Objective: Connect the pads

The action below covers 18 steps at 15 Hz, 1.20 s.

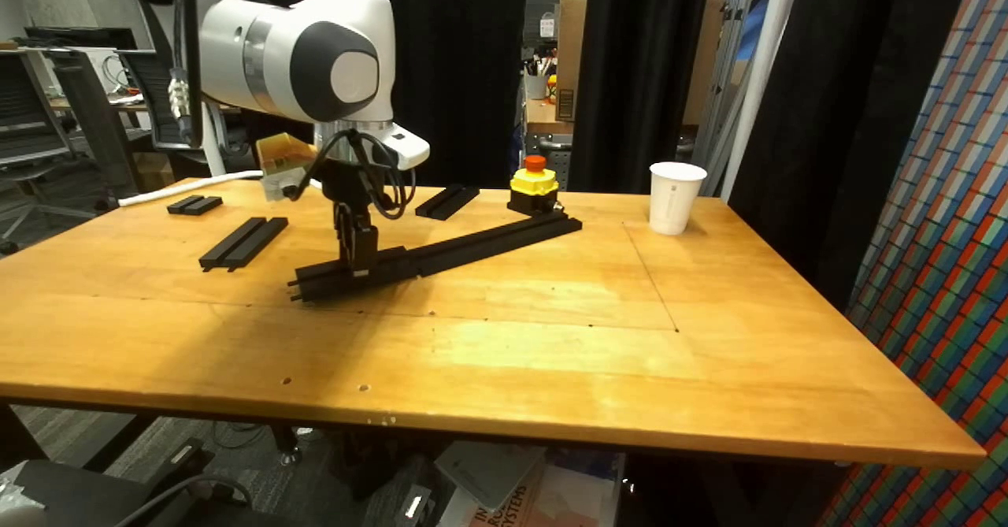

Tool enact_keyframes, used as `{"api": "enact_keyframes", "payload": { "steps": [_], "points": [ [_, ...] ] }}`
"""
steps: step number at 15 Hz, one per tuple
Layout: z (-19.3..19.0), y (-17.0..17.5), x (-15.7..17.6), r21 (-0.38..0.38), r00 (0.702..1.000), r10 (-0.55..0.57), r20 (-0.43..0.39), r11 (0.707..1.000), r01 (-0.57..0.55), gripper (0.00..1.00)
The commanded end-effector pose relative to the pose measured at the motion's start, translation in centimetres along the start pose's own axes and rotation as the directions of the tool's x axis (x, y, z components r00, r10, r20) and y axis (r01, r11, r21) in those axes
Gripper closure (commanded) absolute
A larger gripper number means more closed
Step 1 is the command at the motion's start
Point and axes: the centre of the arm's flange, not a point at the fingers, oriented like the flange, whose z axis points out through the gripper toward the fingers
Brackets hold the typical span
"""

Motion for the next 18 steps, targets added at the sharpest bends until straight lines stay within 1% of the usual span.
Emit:
{"api": "enact_keyframes", "payload": {
  "steps": [1, 10, 18],
  "points": [
    [0.2, -0.3, 0.7, 0.033, 1.000, -0.008, 0.003, 0.999, 0.008, 0.55],
    [0.2, -0.6, 0.6, 0.036, 1.000, -0.026, 0.006, 0.999, 0.026, 0.55],
    [0.4, 0.8, 2.9, 0.046, 1.000, -0.003, 0.026, 0.999, 0.002, 0.55]
  ]
}}
